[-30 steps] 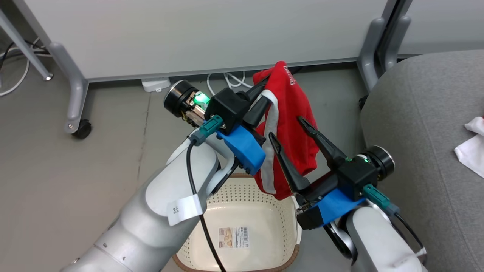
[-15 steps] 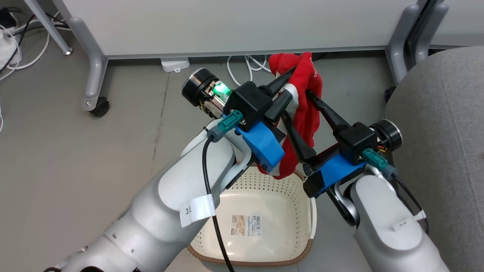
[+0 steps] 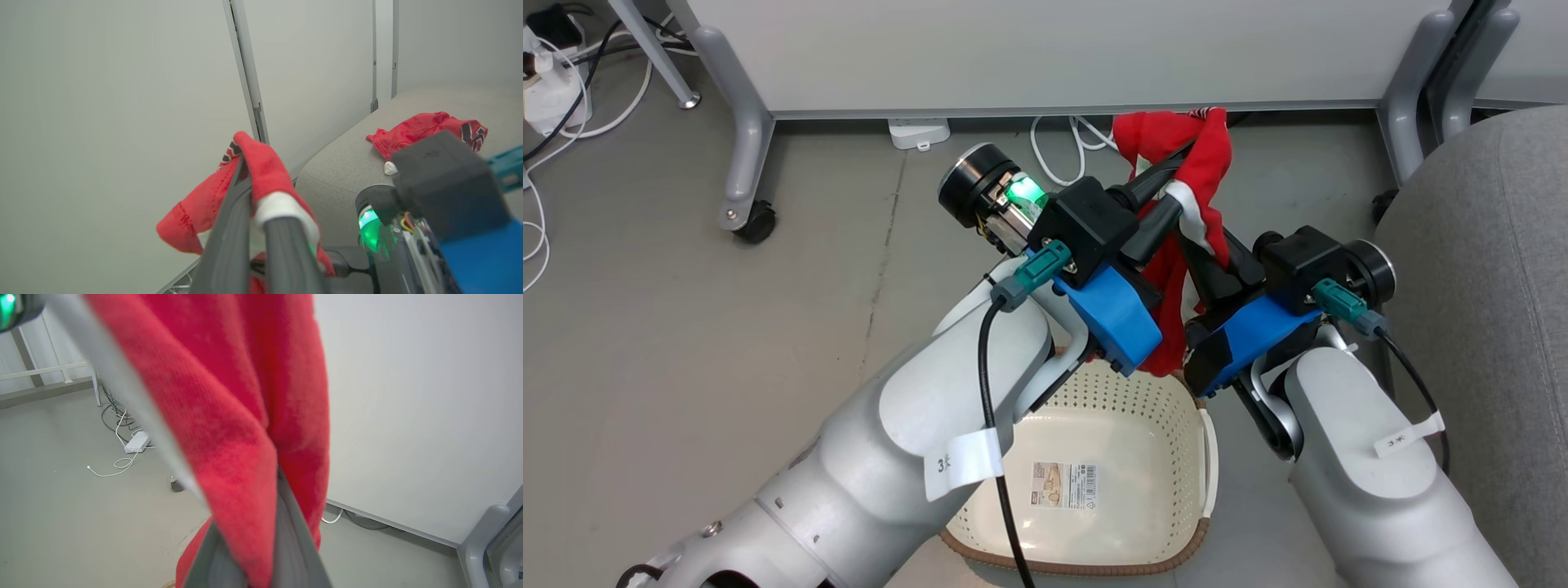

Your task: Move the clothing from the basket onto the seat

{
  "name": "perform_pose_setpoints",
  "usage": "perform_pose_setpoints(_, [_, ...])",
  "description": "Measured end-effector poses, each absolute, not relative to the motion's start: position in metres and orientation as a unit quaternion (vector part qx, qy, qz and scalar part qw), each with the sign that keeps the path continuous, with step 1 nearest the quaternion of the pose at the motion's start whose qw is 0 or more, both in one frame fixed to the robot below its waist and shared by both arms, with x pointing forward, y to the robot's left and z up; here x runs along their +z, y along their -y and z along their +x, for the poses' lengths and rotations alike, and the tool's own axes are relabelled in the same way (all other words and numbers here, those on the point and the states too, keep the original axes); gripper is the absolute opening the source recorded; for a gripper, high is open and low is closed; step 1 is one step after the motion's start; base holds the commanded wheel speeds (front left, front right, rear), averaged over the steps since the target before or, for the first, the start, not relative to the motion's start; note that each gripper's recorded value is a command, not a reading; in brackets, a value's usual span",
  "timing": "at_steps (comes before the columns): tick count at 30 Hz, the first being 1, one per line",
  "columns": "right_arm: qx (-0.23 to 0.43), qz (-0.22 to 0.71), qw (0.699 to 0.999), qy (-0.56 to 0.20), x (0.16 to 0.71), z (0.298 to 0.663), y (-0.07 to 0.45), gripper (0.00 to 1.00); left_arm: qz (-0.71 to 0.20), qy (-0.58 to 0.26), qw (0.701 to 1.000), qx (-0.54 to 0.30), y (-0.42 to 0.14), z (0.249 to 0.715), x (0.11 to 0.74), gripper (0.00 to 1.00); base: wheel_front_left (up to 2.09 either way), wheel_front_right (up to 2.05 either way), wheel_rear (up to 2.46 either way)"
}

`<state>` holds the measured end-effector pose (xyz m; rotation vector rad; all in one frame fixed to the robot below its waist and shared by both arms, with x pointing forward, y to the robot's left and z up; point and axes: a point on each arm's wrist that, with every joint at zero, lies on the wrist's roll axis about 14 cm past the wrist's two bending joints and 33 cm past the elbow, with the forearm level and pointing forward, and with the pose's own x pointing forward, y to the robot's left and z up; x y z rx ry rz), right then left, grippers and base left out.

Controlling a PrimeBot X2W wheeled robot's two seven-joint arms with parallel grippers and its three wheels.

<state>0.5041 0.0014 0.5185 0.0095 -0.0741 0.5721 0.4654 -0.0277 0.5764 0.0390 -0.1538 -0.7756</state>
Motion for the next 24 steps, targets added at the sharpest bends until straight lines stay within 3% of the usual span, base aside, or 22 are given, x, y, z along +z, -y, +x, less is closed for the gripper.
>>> perform_pose_setpoints(18, [0.268,0.012,0.963,0.038,0.5218,0.5042,0.0091,0.00,0.015,0.074,0.922,-0.379,0.0318,0.4642,0.5764,0.00,0.00,0.00,0.00])
perform_pose_setpoints(19, [0.268,0.012,0.963,0.038,0.5219,0.5042,0.0093,0.00,0.014,0.074,0.924,-0.375,0.0308,0.4650,0.5761,0.43,0.00,0.00,0.00])
perform_pose_setpoints(20, [0.268,0.012,0.963,0.038,0.5218,0.5043,0.0094,0.00,0.014,0.074,0.925,-0.373,0.0304,0.4656,0.5761,1.00,0.00,0.00,0.00])
perform_pose_setpoints(24, [0.267,0.015,0.963,0.039,0.5216,0.5053,0.0096,0.00,0.015,0.072,0.925,-0.372,0.0298,0.4673,0.5735,1.00,0.00,0.00,0.00])
